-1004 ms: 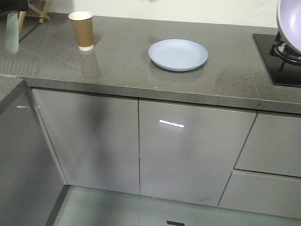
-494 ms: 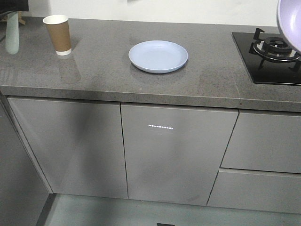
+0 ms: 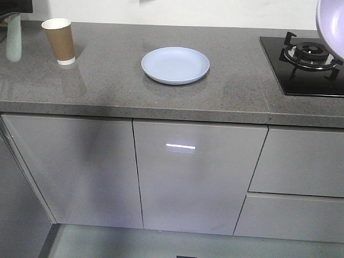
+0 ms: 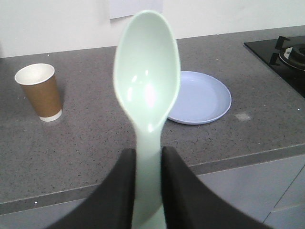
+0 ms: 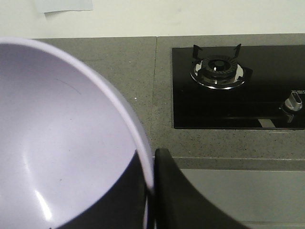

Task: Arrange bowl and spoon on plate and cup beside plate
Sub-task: 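Drive up to the blue plate holding spoon and bowl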

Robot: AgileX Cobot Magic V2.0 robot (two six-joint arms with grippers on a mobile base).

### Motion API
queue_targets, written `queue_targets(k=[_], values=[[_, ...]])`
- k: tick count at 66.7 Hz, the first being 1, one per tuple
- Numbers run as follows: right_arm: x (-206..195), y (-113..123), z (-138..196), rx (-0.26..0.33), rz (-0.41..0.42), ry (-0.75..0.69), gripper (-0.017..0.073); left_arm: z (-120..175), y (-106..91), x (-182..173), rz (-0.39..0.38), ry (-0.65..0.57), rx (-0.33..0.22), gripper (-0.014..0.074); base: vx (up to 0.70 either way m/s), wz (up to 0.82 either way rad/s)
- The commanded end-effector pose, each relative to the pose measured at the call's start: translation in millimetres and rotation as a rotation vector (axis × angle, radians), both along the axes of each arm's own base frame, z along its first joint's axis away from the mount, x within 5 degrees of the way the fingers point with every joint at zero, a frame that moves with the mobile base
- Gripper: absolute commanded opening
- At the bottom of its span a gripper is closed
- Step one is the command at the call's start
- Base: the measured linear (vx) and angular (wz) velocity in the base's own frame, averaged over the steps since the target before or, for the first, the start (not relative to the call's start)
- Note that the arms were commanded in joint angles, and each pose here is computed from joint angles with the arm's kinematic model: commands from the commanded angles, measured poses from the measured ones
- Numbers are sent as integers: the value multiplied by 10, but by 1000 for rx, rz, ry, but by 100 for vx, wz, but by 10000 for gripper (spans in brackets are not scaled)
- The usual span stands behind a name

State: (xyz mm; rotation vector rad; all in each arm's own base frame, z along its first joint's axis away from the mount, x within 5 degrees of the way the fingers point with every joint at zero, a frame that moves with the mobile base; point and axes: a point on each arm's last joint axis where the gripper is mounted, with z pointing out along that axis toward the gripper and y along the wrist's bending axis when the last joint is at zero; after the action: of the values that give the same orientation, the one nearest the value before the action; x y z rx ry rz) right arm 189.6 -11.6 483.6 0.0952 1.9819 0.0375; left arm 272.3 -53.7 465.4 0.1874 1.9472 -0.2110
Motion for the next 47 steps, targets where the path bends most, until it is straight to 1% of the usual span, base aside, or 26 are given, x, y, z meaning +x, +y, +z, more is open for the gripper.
queue_targets(k=[1, 47], values=[[-36, -4, 154, -10, -6, -111, -10, 212, -3, -86, -1, -115, -39, -6, 0, 0], [-36, -4, 154, -10, -6, -111, -10, 212, -3, -86, -1, -115, -40, -6, 1, -2]])
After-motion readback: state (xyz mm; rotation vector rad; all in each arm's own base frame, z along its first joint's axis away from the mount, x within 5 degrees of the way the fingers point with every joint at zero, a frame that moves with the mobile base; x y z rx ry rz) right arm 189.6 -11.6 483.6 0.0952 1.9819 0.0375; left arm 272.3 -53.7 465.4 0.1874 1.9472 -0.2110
